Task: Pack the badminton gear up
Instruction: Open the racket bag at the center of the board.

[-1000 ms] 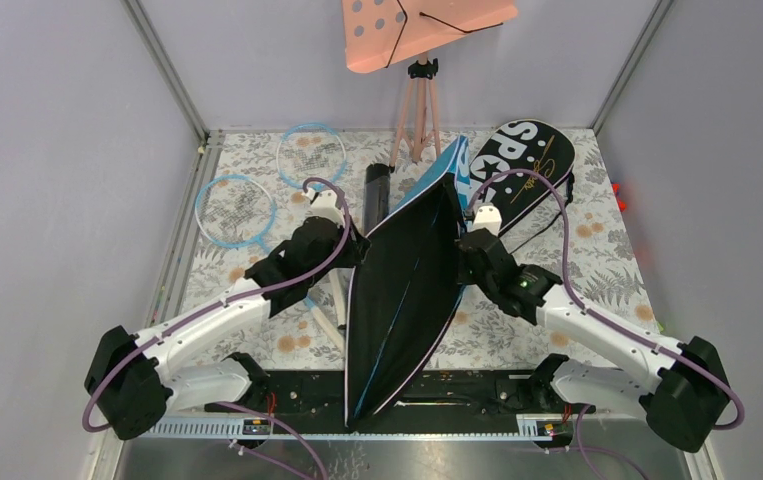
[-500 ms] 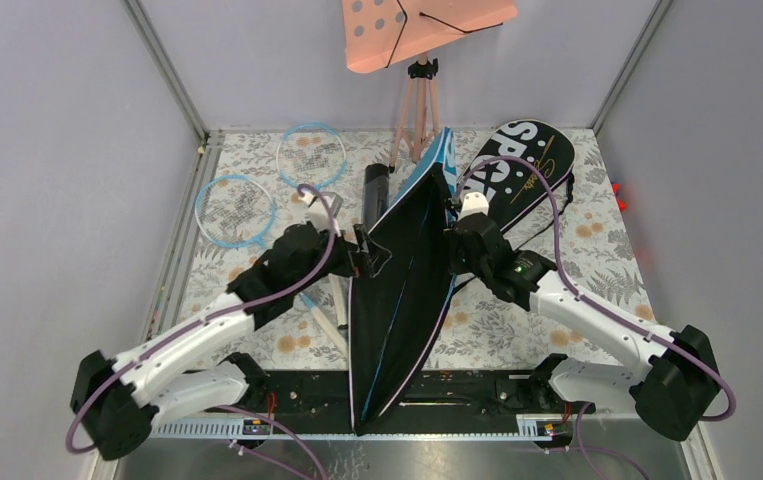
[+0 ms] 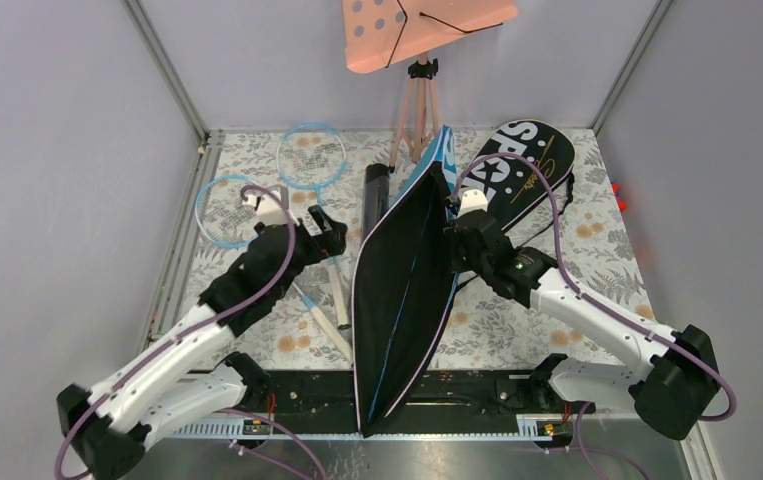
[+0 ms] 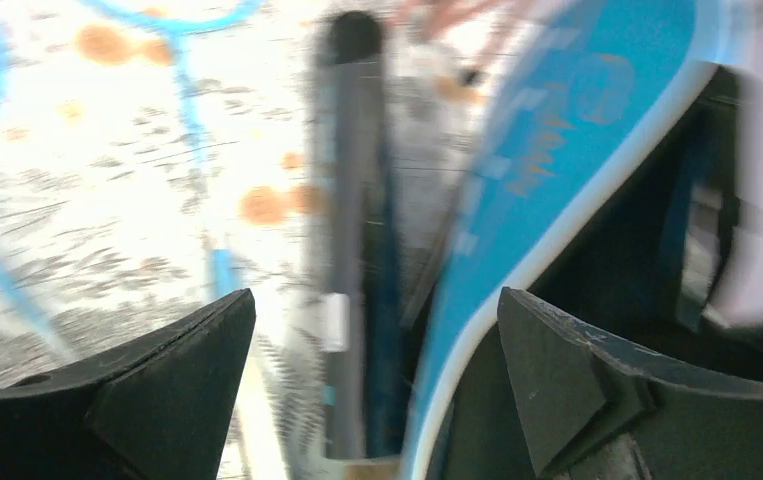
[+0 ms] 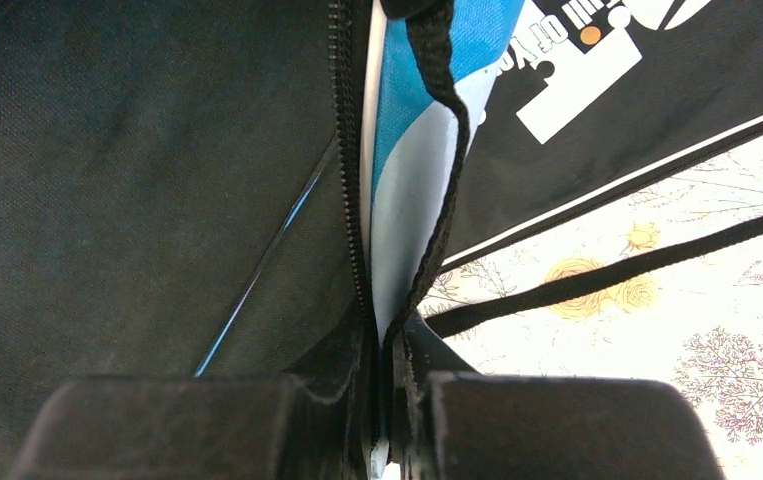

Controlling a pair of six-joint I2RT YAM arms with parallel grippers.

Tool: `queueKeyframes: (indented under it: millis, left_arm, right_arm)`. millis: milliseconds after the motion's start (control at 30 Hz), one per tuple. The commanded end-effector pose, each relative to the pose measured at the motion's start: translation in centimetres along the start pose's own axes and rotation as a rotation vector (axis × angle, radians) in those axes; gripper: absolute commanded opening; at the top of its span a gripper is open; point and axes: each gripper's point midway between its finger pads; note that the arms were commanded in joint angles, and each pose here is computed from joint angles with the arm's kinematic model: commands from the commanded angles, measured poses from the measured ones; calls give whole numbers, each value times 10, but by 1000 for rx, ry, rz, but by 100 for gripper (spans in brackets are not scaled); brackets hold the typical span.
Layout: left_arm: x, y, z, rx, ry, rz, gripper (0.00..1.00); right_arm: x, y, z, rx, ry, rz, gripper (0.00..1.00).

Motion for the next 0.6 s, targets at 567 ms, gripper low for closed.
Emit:
queueKeyframes:
  millis: [567]
  left_arm:
    - [127,-154,-122,611,-26,438,73]
  right_arm:
    - [5,-8,13,-31,29,11,0]
Point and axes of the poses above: each gripper's point midway between its finger pads, its own y axis back along the fingers, its own x axis along the line the jaws close on, z = x × y, and after that the axes turned 9 degrees about -y, right-handed
